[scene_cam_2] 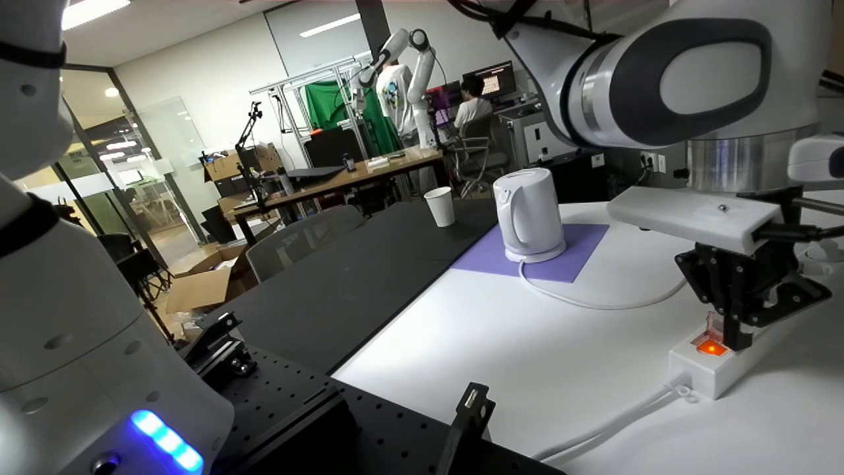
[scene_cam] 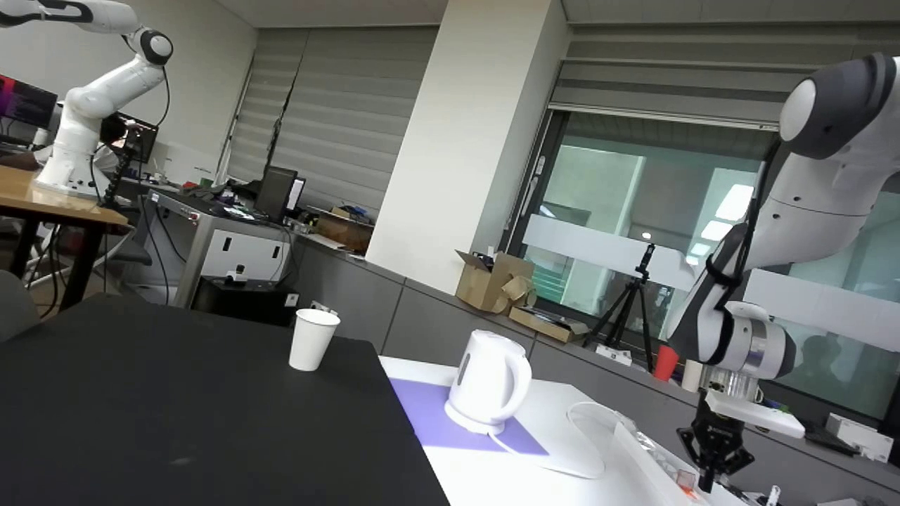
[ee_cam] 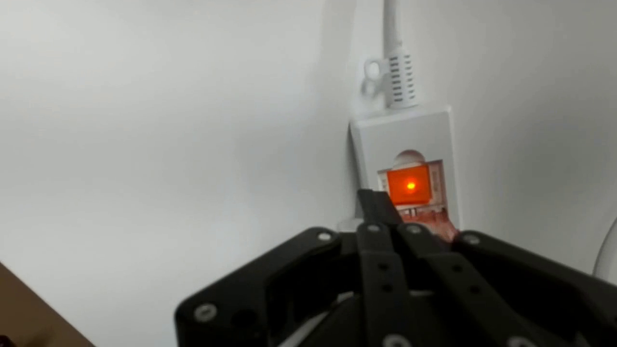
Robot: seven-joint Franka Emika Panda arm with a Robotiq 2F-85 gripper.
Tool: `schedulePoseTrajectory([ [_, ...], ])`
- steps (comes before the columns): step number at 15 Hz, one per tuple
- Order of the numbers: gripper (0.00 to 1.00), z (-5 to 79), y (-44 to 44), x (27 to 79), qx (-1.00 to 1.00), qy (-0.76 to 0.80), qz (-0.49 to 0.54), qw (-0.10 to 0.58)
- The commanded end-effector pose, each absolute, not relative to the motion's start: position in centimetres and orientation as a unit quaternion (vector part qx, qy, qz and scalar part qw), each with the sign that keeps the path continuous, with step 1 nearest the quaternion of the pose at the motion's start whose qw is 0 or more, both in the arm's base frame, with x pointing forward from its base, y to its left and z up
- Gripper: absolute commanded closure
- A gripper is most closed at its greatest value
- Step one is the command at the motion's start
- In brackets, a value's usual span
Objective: Turn of the switch of the extension cord
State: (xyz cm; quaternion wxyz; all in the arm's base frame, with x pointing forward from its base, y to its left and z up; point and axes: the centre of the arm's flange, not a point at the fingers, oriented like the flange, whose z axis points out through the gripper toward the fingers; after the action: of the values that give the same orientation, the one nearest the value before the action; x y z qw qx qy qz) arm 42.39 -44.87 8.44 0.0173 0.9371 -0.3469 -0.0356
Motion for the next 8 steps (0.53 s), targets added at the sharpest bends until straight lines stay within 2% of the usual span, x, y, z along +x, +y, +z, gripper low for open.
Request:
schedulePoseTrajectory([
  [1, 1.0, 8.29, -46.85, 43.51, 0.933, -0.358, -0.029, 0.008],
  [8, 1.0, 8.04, -47.47, 43.89, 0.926, -0.371, -0.075, 0.0],
])
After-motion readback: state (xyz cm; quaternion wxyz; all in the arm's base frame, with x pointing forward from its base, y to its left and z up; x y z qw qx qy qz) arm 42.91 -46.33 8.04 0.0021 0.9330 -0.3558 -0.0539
